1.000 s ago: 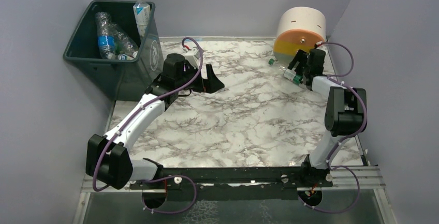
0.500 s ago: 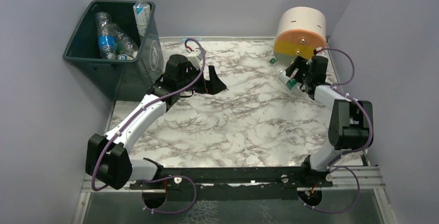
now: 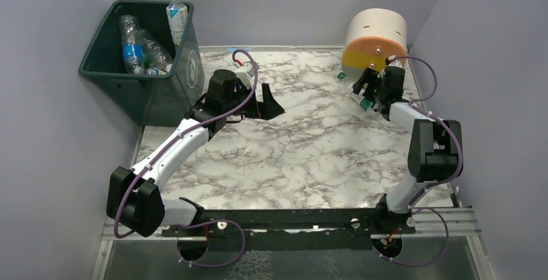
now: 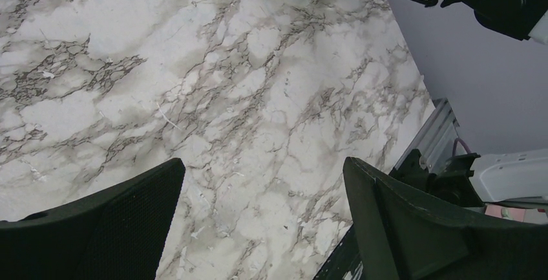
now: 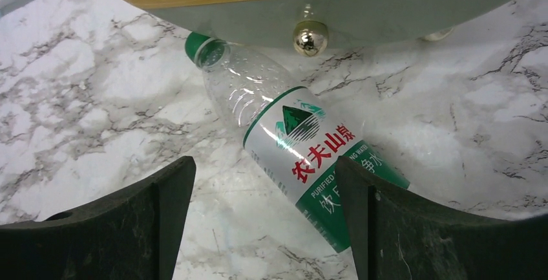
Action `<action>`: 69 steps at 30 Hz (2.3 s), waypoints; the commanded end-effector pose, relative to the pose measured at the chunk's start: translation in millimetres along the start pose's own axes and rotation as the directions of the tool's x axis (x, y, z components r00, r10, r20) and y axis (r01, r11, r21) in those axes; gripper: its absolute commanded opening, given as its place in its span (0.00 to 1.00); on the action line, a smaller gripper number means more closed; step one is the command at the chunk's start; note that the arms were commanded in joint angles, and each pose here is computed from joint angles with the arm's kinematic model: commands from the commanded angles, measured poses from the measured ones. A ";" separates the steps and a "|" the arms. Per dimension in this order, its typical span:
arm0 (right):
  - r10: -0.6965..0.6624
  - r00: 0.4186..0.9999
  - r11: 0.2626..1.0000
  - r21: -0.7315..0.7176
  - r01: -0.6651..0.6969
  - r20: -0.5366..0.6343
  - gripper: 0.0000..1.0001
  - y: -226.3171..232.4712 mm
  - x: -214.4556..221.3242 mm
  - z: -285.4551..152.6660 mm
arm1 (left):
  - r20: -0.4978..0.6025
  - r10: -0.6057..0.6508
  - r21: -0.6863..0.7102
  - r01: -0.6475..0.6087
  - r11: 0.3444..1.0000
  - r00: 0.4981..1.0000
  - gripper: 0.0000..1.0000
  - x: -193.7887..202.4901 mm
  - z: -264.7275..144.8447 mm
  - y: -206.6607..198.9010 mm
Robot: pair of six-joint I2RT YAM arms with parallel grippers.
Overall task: Put the plastic bottles in the bin
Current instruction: Pick up the plastic bottle at the center of the board.
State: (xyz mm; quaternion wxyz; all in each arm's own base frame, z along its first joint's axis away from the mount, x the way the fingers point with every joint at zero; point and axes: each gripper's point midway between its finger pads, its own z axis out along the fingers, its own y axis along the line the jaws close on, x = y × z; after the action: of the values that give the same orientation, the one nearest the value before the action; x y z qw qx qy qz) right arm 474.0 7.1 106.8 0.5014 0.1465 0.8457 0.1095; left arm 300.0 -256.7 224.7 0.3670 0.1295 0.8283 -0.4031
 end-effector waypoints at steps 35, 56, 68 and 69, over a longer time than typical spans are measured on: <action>-0.068 0.987 0.969 -0.245 0.031 -0.144 0.82 92.5 62.5 -23.3 | -0.034 0.013 0.013 -0.012 1.000 0.999 0.99 12.9 25.7 -6.1; -0.098 0.982 0.955 -0.293 0.047 -0.161 0.82 115.7 73.0 -30.4 | -0.065 0.008 0.014 -0.007 1.000 0.998 0.99 25.0 42.3 -7.2; -0.103 0.984 0.947 -0.318 0.054 -0.142 0.82 125.6 61.5 -39.6 | -0.075 0.010 0.016 -0.008 1.000 0.997 0.99 28.1 47.9 -10.7; -0.105 0.984 0.946 -0.319 0.055 -0.142 0.82 125.9 60.8 -40.6 | -0.075 0.010 0.016 -0.009 1.000 0.997 0.99 28.3 48.2 -11.0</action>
State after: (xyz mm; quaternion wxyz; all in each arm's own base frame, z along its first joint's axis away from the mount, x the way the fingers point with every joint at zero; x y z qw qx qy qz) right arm 424.4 138.3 91.3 0.4349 0.0299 0.8725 0.2207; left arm 291.8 -296.1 180.4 0.3175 0.1495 0.8469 -0.3994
